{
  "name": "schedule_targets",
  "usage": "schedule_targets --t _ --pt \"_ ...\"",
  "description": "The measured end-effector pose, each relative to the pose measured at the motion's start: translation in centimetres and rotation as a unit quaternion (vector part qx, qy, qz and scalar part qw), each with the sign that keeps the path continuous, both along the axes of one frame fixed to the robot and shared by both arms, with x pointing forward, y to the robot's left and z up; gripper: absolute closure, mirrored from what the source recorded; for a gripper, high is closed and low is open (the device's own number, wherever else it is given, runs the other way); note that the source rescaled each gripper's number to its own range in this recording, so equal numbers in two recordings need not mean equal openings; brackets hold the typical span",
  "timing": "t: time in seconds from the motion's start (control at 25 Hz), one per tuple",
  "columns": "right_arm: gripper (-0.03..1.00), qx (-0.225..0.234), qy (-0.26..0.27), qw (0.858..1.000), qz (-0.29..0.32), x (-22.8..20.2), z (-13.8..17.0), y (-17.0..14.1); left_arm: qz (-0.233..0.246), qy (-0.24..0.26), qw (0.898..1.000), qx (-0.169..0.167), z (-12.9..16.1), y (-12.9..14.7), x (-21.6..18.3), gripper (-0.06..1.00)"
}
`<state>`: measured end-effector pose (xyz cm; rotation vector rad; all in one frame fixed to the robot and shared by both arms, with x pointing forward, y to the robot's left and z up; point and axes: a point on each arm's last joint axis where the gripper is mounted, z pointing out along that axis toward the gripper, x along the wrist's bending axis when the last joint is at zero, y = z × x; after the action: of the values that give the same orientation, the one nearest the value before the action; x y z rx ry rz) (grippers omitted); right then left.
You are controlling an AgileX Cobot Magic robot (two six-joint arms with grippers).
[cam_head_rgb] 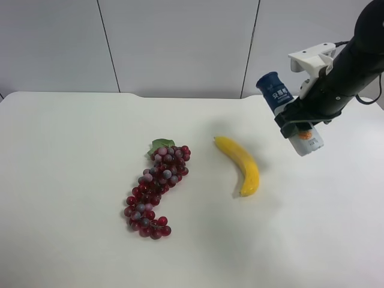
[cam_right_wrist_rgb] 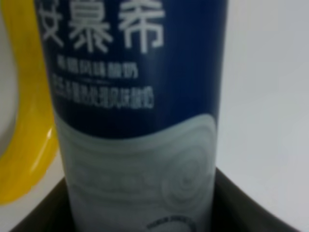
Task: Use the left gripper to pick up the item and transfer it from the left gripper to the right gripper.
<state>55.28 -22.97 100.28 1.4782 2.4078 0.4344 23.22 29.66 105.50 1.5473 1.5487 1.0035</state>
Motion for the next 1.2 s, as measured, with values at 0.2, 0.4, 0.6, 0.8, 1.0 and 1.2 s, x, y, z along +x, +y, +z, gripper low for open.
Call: schedule_targets --t 0.2,0.4,0.6,0.8,1.0,1.2 --pt "0.97 -0.006 0.022 1.000 0.004 3.2 -1.0 0.6 0.000 0.000 1.000 0.000 0.0 0.0 0.0 -0.05" --pt "0.97 -0.010 0.022 1.000 0.007 6.3 -2.2 1.2 0.000 0.000 1.000 0.000 0.0 0.0 0.0 -0.05" --pt "0.97 -0.015 0.028 0.999 0.014 8.6 -3.8 1.7 0.000 0.000 1.000 0.000 0.0 0.0 0.0 -0.05" --pt "0.97 -0.022 0.044 0.999 0.019 10.0 -6.1 2.0 0.000 0.000 1.000 0.000 0.0 0.0 0.0 -0.05" --pt "0.97 -0.026 0.057 0.998 0.020 10.5 -8.1 2.1 0.000 0.000 1.000 0.000 0.0 0.0 0.0 -0.05" --pt "0.97 -0.027 0.062 0.998 0.020 10.6 -8.8 2.1 0.000 0.000 1.000 0.000 0.0 0.0 0.0 -0.05"
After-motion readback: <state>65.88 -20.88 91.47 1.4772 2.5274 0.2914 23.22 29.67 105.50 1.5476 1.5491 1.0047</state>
